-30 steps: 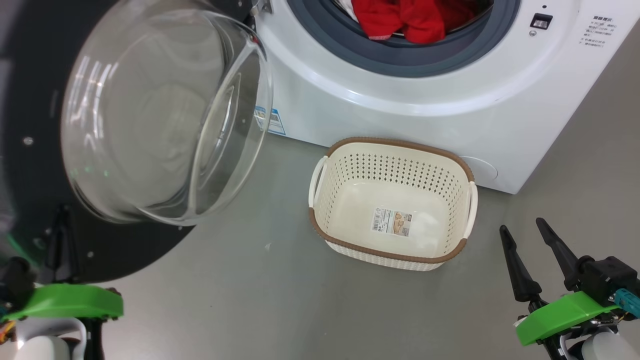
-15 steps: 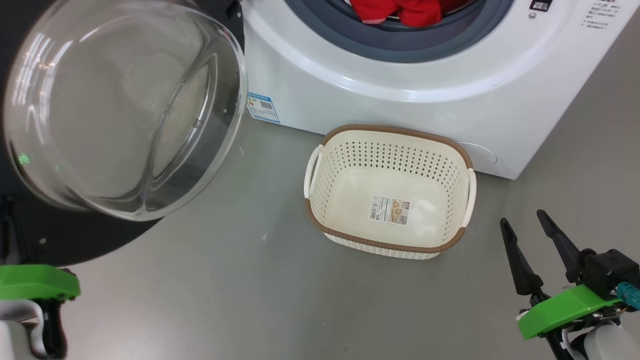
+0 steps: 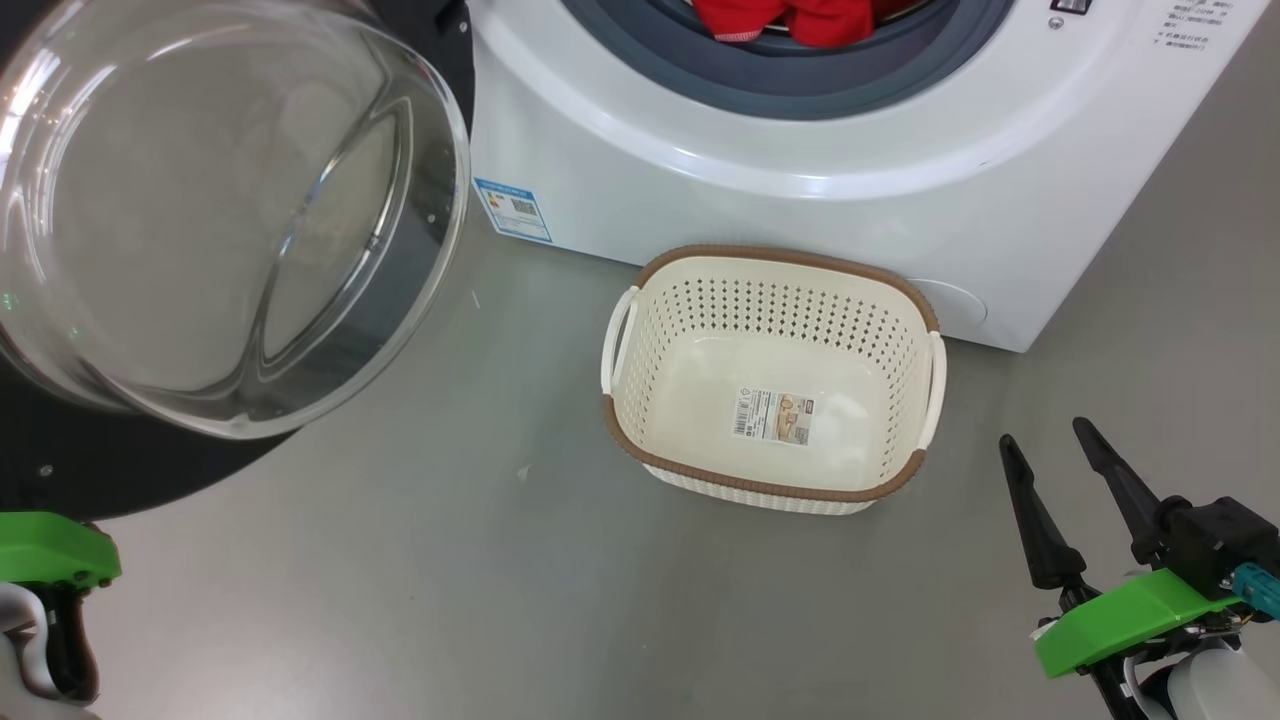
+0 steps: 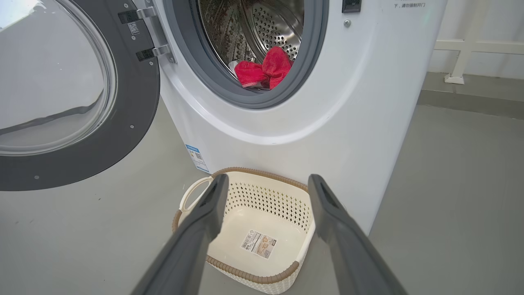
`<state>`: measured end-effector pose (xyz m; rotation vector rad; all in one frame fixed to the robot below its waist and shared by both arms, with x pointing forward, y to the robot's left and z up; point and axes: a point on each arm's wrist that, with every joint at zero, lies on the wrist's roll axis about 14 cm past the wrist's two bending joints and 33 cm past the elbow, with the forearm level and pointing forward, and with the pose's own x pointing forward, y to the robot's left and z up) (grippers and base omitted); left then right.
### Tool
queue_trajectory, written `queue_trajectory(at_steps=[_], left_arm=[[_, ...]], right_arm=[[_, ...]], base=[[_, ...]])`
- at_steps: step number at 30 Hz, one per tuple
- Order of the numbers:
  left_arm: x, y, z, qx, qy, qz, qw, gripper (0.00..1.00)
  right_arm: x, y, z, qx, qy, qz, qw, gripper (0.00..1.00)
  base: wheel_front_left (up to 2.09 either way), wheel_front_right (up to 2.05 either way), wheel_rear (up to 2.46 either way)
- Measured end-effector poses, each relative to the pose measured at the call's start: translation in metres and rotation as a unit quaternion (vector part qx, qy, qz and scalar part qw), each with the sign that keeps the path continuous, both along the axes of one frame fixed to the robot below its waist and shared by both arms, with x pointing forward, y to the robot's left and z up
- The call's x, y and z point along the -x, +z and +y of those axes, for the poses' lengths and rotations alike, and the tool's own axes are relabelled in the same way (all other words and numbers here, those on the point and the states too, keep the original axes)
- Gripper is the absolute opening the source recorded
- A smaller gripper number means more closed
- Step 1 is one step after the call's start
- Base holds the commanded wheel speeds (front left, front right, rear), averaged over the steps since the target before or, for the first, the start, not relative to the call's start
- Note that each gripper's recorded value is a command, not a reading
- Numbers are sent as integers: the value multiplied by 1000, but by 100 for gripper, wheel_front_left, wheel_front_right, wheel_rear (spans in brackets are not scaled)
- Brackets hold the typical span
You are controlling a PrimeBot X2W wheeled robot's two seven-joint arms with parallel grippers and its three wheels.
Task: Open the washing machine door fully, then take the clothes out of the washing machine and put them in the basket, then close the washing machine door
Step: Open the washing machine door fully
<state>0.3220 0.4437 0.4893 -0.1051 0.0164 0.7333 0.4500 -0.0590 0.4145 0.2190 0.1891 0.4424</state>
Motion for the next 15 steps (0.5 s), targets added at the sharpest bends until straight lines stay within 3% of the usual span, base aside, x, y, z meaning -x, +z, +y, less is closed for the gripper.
queue_trajectory(at_steps=[15], left_arm=[[10, -3, -25, 0, -21, -6, 1000, 0]], right_arm=[[1, 19, 6, -3, 8, -23, 1000, 100]], base=[[0, 0, 0]])
